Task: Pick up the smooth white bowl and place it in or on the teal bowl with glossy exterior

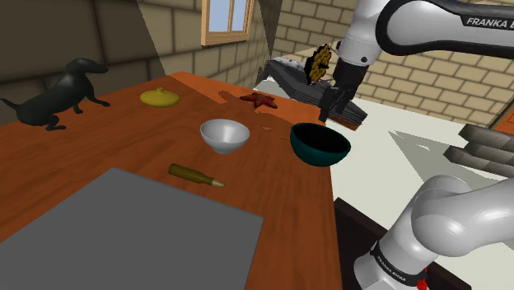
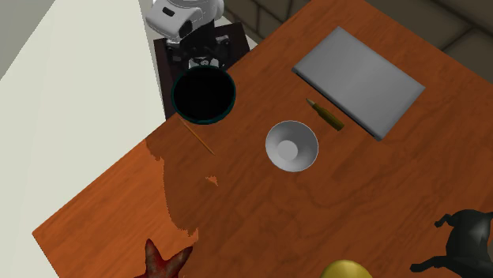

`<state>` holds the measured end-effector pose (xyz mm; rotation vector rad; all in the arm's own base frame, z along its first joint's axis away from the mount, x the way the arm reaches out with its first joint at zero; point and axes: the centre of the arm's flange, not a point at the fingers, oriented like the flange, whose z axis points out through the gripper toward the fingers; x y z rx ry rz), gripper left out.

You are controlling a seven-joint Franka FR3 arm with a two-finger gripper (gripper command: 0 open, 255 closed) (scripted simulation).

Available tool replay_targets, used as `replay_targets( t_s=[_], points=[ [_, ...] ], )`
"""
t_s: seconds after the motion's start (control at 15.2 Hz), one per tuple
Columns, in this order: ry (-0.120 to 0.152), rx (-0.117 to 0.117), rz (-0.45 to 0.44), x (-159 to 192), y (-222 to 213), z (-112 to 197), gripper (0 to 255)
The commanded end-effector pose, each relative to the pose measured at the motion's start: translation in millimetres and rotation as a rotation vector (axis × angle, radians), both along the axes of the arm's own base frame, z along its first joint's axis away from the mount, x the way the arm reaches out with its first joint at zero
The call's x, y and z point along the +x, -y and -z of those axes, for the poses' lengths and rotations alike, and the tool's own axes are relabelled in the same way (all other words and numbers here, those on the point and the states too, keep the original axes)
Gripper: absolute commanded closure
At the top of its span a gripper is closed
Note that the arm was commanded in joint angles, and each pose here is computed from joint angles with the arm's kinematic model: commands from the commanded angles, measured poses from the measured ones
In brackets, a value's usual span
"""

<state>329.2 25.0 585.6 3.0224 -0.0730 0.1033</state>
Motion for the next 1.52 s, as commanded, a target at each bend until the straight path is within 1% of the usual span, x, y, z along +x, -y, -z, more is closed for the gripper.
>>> replay_targets(
  t_s=[0.0,1.25,1.32,1.45],
  points=[
    [0.000,0.000,0.000,0,0,0,0],
    [-0.123,0.209,0.141,234,-83,60,0],
    [-0.127,0.217,0.147,242,-85,62,0],
    [-0.127,0.217,0.147,242,-86,73,0]
  ],
)
